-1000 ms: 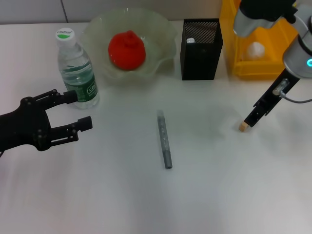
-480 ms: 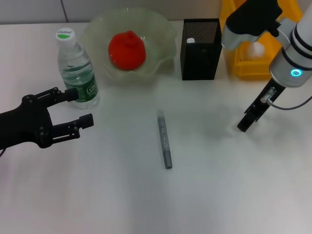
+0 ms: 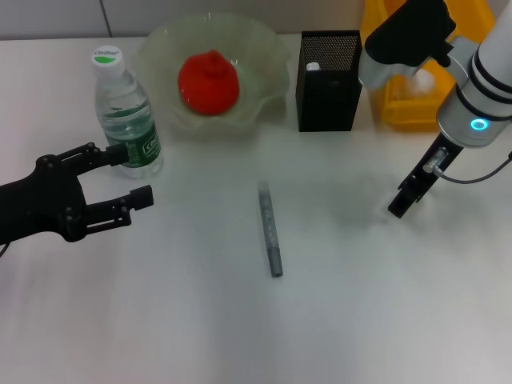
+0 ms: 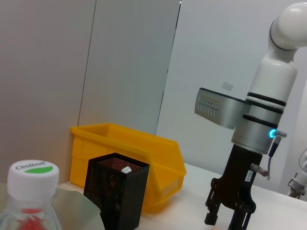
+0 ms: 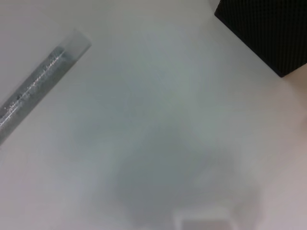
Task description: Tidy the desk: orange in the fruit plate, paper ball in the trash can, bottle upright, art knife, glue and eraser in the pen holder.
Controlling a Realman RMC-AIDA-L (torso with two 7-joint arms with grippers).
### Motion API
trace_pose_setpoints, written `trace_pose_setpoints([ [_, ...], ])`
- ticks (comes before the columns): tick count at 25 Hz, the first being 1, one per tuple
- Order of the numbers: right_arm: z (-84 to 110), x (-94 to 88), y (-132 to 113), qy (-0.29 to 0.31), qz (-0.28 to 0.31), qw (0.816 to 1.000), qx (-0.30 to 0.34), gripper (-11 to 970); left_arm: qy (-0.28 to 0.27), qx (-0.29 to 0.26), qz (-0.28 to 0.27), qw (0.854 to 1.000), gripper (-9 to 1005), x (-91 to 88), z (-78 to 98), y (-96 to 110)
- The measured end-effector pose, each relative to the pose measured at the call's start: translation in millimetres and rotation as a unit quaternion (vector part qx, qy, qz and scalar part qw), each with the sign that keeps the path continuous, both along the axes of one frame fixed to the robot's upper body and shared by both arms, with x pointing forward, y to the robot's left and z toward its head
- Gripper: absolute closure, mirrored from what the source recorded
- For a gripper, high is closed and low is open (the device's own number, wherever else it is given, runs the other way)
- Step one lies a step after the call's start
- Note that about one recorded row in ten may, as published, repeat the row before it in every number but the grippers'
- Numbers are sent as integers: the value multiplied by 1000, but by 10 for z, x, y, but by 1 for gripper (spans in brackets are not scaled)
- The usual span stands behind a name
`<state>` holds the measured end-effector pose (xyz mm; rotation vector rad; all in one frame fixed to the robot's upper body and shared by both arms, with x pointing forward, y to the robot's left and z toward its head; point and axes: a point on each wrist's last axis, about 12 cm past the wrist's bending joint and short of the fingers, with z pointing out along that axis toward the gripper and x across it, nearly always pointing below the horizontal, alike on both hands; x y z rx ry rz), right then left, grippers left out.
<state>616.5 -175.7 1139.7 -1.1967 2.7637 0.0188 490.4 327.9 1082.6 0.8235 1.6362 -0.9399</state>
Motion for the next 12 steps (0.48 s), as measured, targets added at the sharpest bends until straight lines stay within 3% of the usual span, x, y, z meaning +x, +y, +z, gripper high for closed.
trace_pose_setpoints([
  [4,-33,-8,-7,6,0,1000,-2,286,0,0,0,1000,181,-1,-2,-5],
  [9,-57,-11,5,8,3,1000,-4,501,0,0,0,1000,182,0,-3,-5],
  [12,-47,-15,21,8,4,1000,2,520,0,0,0,1000,182,0,-3,-4],
])
